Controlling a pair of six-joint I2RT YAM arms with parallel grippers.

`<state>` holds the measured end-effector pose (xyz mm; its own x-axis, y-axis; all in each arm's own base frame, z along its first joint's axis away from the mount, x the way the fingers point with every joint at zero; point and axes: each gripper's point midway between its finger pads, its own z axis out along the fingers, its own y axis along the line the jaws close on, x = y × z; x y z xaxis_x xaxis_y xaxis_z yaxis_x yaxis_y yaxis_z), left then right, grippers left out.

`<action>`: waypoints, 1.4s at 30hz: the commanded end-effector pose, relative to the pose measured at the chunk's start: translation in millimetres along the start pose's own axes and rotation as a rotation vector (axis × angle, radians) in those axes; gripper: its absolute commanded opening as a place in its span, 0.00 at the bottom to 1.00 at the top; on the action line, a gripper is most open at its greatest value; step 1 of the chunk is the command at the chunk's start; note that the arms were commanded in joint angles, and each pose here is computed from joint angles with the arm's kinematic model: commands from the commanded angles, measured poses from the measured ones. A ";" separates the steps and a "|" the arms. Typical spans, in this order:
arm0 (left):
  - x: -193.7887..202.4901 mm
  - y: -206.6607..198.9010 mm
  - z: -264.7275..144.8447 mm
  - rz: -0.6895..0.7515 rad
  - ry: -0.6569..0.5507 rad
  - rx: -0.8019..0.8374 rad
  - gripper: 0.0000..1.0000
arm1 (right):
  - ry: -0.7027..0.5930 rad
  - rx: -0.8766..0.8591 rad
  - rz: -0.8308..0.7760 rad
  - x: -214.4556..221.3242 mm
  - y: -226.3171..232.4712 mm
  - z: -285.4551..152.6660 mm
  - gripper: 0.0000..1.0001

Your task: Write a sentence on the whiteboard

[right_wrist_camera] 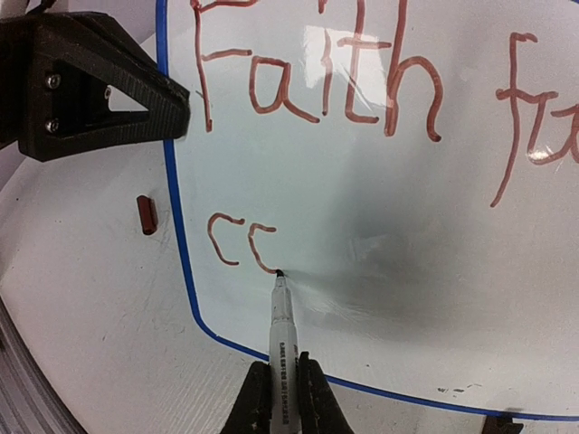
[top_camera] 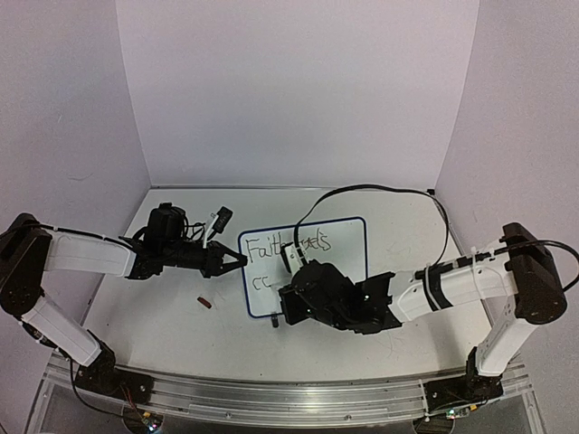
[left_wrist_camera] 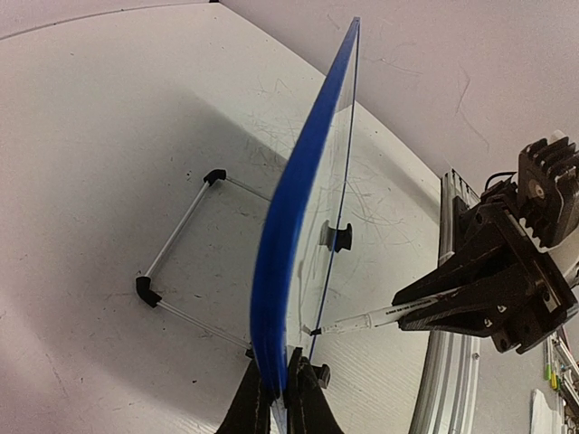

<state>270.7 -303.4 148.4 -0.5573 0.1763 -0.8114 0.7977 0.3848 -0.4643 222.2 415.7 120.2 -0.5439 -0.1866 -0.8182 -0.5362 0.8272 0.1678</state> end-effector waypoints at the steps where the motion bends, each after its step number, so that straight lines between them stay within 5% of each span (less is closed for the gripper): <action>1: 0.0 13.4 -4.5 0.033 -0.005 -0.087 0.00 | -0.057 0.073 0.022 -16.5 -16.6 -9.6 0.00; 42: -0.4 12.7 -3.6 0.036 -0.002 -0.080 0.00 | -0.125 0.059 -0.005 -43.7 -1.9 -0.6 0.00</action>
<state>270.8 -303.3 148.3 -0.5560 0.1771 -0.8121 0.7984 0.3853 -0.4627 230.8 417.3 137.1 -0.4946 -0.1802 -0.8502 -0.5299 0.8379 0.1307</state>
